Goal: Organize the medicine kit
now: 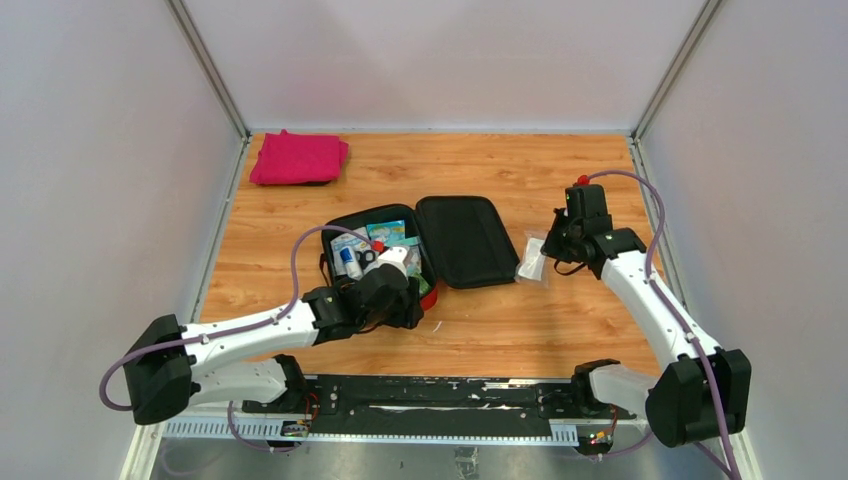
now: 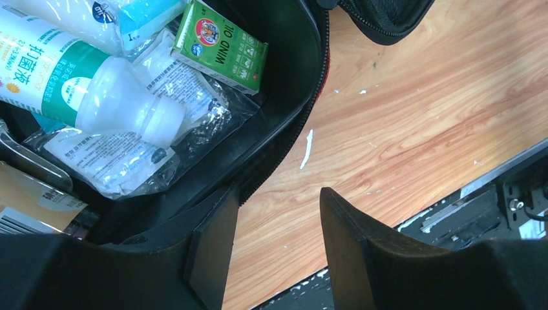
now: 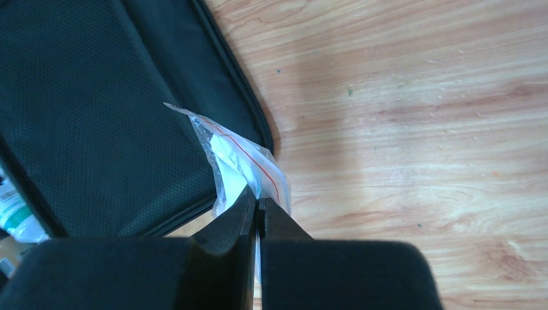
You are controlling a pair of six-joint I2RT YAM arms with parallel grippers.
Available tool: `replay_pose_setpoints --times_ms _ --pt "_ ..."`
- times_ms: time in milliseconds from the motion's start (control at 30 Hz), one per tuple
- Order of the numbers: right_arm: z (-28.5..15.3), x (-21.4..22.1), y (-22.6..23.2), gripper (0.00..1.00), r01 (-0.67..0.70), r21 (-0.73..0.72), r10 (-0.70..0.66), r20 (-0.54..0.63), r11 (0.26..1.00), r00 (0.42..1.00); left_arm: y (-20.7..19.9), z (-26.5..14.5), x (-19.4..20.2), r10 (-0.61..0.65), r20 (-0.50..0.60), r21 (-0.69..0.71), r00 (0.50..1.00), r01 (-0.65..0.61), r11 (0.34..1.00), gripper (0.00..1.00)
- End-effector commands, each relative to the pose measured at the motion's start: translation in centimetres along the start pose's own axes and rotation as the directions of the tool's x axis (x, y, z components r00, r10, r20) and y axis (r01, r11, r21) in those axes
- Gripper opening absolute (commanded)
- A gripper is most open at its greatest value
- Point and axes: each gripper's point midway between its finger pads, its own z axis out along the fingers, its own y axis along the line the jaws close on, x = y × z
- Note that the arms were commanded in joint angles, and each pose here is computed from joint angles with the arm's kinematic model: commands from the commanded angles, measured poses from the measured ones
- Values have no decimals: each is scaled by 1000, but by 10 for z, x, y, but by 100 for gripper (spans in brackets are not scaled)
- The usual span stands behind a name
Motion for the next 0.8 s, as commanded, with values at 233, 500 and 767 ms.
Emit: replay_pose_setpoints --times_ms 233,500,767 --pt "-3 -11 10 0 9 -63 -8 20 998 1000 92 -4 48 -141 -94 -322 986 104 941 57" --pt "5 -4 13 0 8 -76 -10 -24 997 1000 151 -45 45 -234 16 -504 972 210 838 65" --pt "6 4 16 0 18 -104 -24 -52 994 998 128 -65 0 -239 153 -383 959 281 880 71"
